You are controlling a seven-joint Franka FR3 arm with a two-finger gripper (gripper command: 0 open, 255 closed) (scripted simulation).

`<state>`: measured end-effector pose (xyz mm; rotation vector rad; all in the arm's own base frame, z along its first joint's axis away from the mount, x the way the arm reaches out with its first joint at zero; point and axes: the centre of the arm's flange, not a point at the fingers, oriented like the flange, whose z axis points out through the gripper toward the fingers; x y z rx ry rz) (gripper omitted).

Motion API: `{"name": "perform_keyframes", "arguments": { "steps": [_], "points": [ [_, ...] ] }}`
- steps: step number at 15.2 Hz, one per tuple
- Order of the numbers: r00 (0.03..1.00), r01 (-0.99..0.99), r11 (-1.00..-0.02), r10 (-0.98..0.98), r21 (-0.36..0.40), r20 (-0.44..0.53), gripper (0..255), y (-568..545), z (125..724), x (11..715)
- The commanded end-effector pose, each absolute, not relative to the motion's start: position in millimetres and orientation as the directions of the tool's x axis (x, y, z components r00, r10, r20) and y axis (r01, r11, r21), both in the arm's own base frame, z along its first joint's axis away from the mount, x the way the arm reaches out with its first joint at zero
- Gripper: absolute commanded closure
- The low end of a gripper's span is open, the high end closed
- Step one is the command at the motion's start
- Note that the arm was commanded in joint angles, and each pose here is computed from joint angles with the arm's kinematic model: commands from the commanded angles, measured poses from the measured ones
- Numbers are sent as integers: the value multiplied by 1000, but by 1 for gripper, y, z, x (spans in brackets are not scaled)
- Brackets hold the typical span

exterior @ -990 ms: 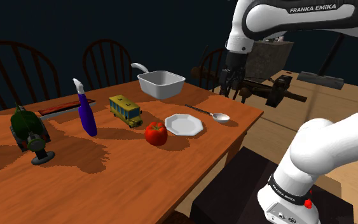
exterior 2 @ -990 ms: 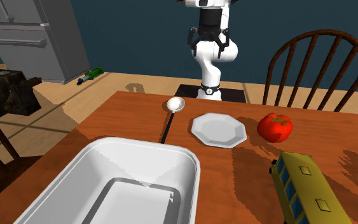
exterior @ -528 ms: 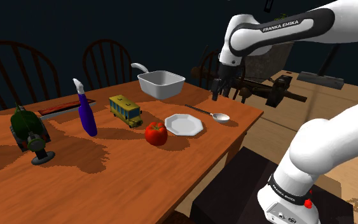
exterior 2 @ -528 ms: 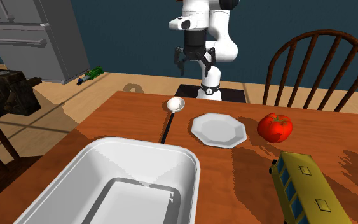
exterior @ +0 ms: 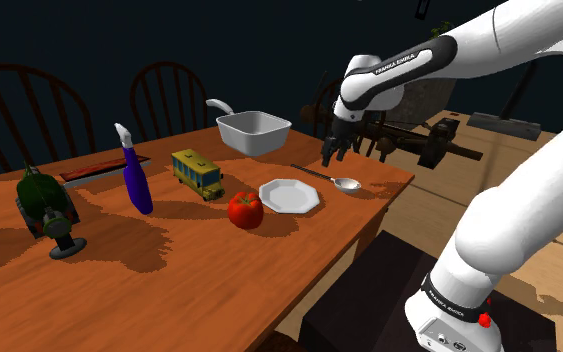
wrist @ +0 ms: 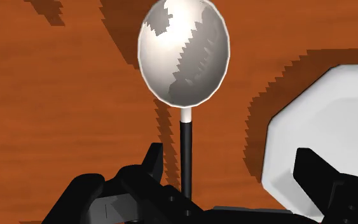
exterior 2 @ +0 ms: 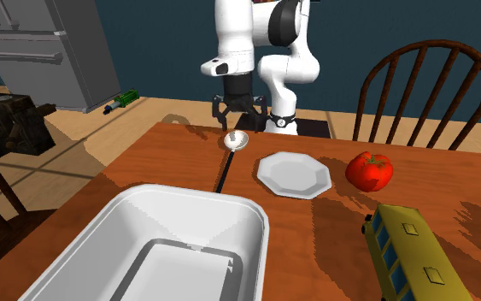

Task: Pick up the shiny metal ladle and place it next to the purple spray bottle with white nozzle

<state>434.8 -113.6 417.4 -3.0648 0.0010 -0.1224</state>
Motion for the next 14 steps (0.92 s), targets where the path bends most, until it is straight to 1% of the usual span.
{"name": "perform_keyframes", "arguments": {
  "steps": [1, 4, 11, 14],
  "points": [
    [996, 9, -997, 1, -82, 93, 0, -128, 398, 452],
    [994, 18, -995, 7, -96, 110, 0, -145, 373, 475],
    [994, 18, -995, 7, -96, 110, 0, -141, 336, 479],
    [994, 18, -995, 7, -96, 110, 0, -141, 333, 479]
  ]
}}
